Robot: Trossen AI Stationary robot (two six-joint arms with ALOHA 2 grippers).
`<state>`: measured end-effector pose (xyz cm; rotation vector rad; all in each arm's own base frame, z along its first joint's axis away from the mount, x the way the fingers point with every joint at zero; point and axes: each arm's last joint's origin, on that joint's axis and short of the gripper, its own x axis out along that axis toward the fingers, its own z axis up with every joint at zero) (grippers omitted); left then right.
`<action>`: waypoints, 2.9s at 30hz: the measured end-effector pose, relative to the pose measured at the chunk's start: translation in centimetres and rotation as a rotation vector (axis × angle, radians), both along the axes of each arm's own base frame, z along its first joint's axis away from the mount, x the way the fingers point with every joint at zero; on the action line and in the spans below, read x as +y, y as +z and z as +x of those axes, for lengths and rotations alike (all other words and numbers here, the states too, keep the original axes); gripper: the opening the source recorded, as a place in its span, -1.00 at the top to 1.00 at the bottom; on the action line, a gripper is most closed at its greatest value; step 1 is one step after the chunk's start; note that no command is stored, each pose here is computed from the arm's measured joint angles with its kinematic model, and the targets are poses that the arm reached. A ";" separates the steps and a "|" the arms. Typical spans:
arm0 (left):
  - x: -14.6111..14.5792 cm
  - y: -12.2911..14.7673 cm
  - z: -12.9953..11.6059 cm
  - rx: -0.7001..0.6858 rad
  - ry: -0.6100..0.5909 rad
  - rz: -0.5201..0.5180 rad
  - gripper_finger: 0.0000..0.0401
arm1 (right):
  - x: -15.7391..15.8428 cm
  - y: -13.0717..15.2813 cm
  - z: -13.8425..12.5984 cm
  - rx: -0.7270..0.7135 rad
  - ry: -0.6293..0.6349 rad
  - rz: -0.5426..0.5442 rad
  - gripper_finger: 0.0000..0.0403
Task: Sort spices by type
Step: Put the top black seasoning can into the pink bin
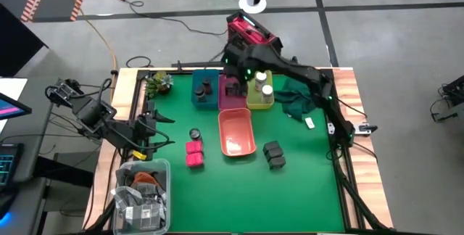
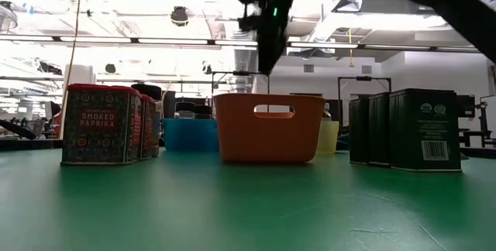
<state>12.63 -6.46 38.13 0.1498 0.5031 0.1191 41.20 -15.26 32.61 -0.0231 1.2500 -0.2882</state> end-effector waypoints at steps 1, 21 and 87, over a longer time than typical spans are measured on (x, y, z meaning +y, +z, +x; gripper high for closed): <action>0.0 0.0 0.0 0.005 0.000 0.004 -0.51 | 1.8 0.6 0.0 0.003 0.027 0.000 -0.30; 5.0 -5.0 3.2 0.224 0.152 -0.070 -0.51 | 20.5 1.9 -2.8 0.108 0.073 -0.028 -0.29; 8.8 -5.6 2.5 0.357 0.141 -0.066 -0.51 | 19.4 -8.9 -9.2 0.144 0.046 0.032 -0.29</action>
